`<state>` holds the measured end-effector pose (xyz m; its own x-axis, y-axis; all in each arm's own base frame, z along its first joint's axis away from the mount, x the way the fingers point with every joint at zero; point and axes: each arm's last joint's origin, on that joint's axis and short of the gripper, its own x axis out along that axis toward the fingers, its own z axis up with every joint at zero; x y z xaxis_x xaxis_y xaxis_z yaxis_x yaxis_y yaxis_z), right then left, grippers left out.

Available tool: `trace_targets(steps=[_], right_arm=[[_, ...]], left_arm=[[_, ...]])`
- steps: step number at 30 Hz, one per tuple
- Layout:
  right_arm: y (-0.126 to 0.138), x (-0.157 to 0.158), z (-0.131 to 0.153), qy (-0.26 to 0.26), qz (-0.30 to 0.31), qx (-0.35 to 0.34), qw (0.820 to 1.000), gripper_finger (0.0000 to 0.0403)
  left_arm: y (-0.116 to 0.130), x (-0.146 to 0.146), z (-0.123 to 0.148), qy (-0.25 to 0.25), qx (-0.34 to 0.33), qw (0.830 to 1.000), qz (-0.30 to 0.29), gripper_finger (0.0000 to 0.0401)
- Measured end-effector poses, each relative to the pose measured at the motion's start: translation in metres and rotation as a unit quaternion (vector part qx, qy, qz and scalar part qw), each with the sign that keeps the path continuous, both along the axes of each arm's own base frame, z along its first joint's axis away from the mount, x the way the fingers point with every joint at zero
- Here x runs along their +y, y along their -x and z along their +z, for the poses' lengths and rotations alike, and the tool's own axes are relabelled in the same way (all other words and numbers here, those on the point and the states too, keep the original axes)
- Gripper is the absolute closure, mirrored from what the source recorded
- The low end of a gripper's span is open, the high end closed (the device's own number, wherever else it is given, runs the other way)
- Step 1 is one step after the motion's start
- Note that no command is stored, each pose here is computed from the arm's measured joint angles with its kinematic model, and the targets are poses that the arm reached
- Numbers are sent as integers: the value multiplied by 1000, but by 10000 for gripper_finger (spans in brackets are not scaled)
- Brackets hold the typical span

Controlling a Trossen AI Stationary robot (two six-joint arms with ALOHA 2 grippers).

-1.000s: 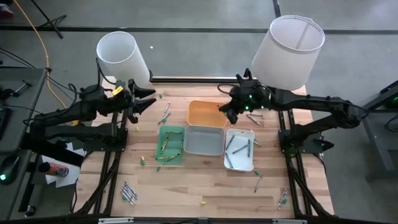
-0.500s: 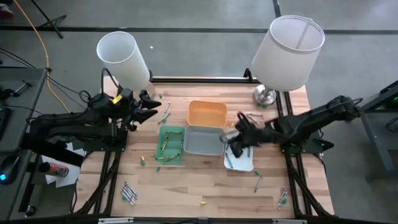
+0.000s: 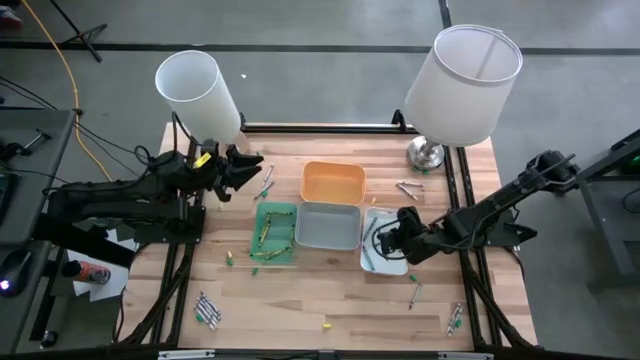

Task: Sort crayons
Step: Put the blue crayon into the white bin, then put the white crayon into the gray bin

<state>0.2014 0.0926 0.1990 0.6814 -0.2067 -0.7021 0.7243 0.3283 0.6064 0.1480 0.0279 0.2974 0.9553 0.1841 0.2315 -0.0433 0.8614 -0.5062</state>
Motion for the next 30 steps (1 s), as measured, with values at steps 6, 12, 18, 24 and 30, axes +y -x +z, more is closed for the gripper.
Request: trace_targets(steps=[6,12,18,24,30], right_arm=[[7,-4,-5,1,-37,33,999,395],[9,-4,-6,-7,-24,55,998,376],[13,-6,-8,-7,-35,73,997,309],[13,-7,1,12,5,48,999,234],[4,-10,44,140,49,-120,982,211]], left_arm=[[0,1,0,4,-1,1000,17,206],[0,2,0,7,-1,1000,29,206],[1,2,0,-10,3,999,46,206],[1,2,0,-10,3,999,48,206],[1,3,0,-9,3,999,51,206]])
